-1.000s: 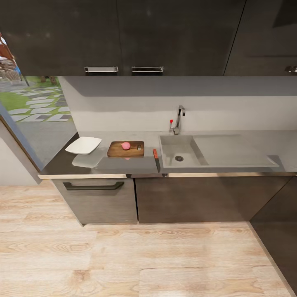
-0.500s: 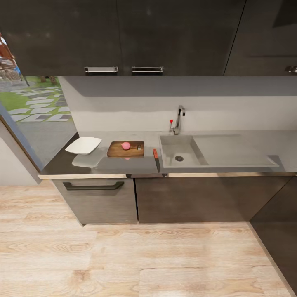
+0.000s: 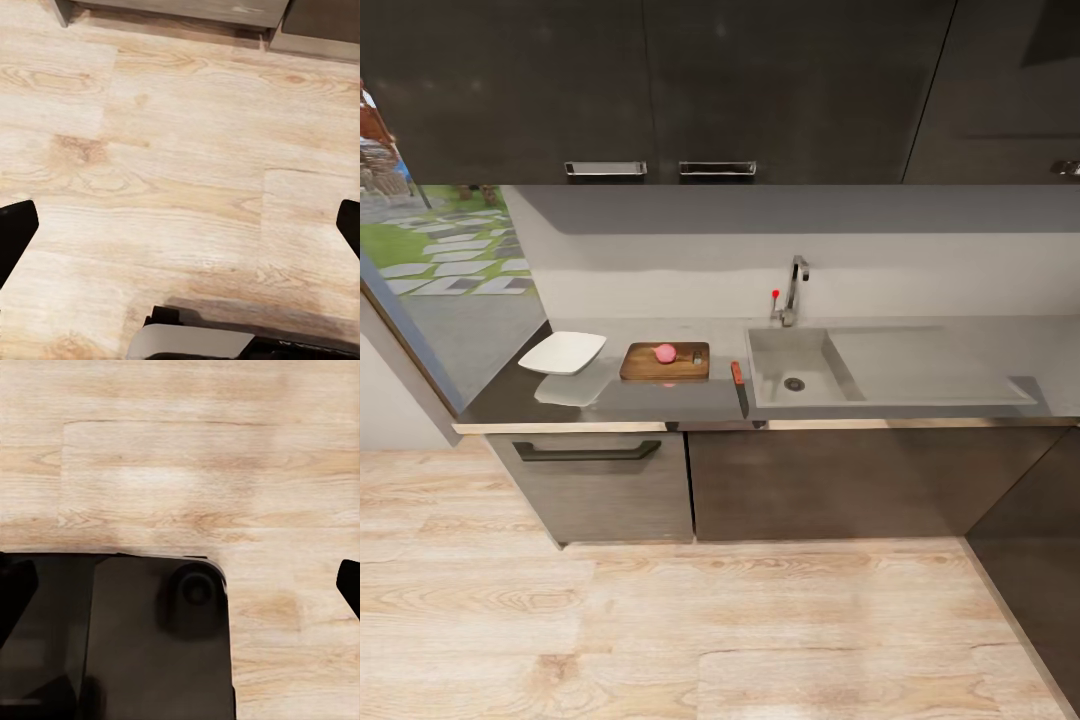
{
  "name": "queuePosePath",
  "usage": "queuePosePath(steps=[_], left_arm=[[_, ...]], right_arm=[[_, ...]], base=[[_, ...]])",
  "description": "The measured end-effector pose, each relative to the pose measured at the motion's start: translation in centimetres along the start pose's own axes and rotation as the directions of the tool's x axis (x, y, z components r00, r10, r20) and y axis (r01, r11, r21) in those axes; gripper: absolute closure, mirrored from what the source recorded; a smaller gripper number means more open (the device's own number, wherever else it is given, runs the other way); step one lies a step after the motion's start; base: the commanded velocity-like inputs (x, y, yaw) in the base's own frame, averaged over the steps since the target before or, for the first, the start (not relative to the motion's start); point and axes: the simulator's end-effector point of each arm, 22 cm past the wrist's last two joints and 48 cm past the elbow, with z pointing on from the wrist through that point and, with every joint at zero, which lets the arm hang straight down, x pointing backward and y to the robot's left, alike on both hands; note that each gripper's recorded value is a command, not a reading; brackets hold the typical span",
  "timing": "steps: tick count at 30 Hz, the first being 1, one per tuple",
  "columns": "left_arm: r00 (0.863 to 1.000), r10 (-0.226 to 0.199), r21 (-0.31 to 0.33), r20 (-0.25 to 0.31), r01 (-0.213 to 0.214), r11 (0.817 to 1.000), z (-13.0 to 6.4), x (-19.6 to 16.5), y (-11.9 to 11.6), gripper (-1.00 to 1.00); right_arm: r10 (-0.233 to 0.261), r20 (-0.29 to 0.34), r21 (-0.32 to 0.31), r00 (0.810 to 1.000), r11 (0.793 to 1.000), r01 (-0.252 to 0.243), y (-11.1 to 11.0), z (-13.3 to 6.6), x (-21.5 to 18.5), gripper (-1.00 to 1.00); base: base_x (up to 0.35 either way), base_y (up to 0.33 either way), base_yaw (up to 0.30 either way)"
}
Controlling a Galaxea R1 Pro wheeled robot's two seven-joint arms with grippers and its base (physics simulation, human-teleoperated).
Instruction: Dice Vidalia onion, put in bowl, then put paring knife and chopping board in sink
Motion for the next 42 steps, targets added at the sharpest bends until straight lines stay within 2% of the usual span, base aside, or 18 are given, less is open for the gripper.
queuePosePath(steps=[9, 14, 17, 19, 22, 24, 25, 26, 29, 33, 35, 36, 40, 42], left_arm=[[1.000, 0.008, 0.008, -0.011, -0.008, 1.000, -0.1, 0.5, -0.3, -1.00], [1.000, 0.009, 0.009, -0.012, -0.009, 1.000, -0.2, 0.5, -0.3, -1.00], [1.000, 0.010, 0.010, -0.012, -0.010, 1.000, -0.2, 0.5, -0.3, -1.00], [1.000, 0.010, 0.010, -0.012, -0.010, 1.000, -0.2, 0.6, -0.3, -1.00], [1.000, 0.010, 0.010, -0.015, -0.010, 1.000, -0.2, 0.7, -0.3, -1.00], [1.000, 0.010, 0.010, -0.017, -0.010, 1.000, -0.2, 0.8, -0.4, -1.00], [1.000, 0.010, 0.010, -0.019, -0.010, 1.000, -0.2, 0.9, -0.4, -1.00], [1.000, 0.010, 0.010, -0.019, -0.010, 1.000, -0.3, 0.9, -0.4, -1.00], [1.000, 0.015, 0.015, -0.022, -0.015, 1.000, -0.3, 1.0, -0.5, -1.00], [0.999, 0.027, 0.030, -0.024, -0.027, 0.999, -0.4, 1.1, -1.1, -1.00], [0.999, 0.030, 0.034, -0.025, -0.030, 0.999, -0.4, 1.2, -1.2, -1.00], [0.999, 0.031, 0.034, -0.026, -0.030, 0.999, -0.4, 1.2, -1.2, -1.00], [0.999, 0.033, 0.035, -0.030, -0.032, 0.999, -0.4, 1.4, -1.2, -1.00], [0.999, 0.033, 0.035, -0.030, -0.032, 0.999, -0.4, 1.4, -1.2, -1.00]], right_arm=[[0.009, 0.003, 0.000, 1.000, 1.000, -0.009, 0.4, 0.0, -0.2, -1.00], [0.009, 0.040, 0.008, 0.999, 1.000, -0.009, 0.2, 0.7, -1.7, -1.00], [-0.005, 0.175, 0.048, 0.985, 0.999, -0.004, -1.6, 2.8, -7.4, -1.00], [-0.019, 0.239, 0.074, 0.971, 0.997, 0.001, -2.7, 3.9, -11.1, -1.00], [-0.045, 0.270, 0.123, 0.962, 0.992, 0.011, -4.8, 5.7, -16.1, -1.00], [-0.054, 0.272, 0.156, 0.961, 0.988, 0.011, -6.3, 6.4, -19.0, -1.00], [-0.054, 0.254, 0.196, 0.966, 0.981, 0.003, -7.9, 6.8, -22.3, -1.00], [-0.064, 0.319, 0.223, 0.945, 0.975, -0.009, -9.1, 6.3, -27.0, -1.00], [-0.076, 0.379, 0.273, 0.922, 0.961, -0.033, -11.3, 4.4, -34.0, -1.00], [-0.073, 0.391, 0.315, 0.917, 0.947, -0.059, -13.2, 2.4, -39.8, -1.00], [-0.059, 0.422, 0.328, 0.904, 0.940, -0.092, -13.9, 2.3, -44.7, -1.00], [-0.055, 0.430, 0.331, 0.901, 0.938, -0.100, -14.0, 2.3, -45.8, -1.00], [-0.025, 0.431, 0.346, 0.902, 0.928, -0.140, -14.8, 2.8, -51.8, -1.00], [-0.002, 0.454, 0.347, 0.891, 0.921, -0.175, -15.3, 2.5, -57.5, -1.00]], base=[[0.000, 0.000, 0.000], [0.000, 0.000, 0.000], [0.000, 0.000, 0.000], [0.000, 0.000, 0.000], [0.000, 0.000, 0.000], [0.000, 0.000, 0.000], [0.000, 0.000, 0.000], [0.000, 0.000, 0.000], [0.000, 0.000, 0.000], [0.000, 0.000, 0.000], [0.000, 0.000, 0.000], [0.000, 0.000, 0.000], [0.000, 0.000, 0.000], [0.000, 0.000, 0.000]])
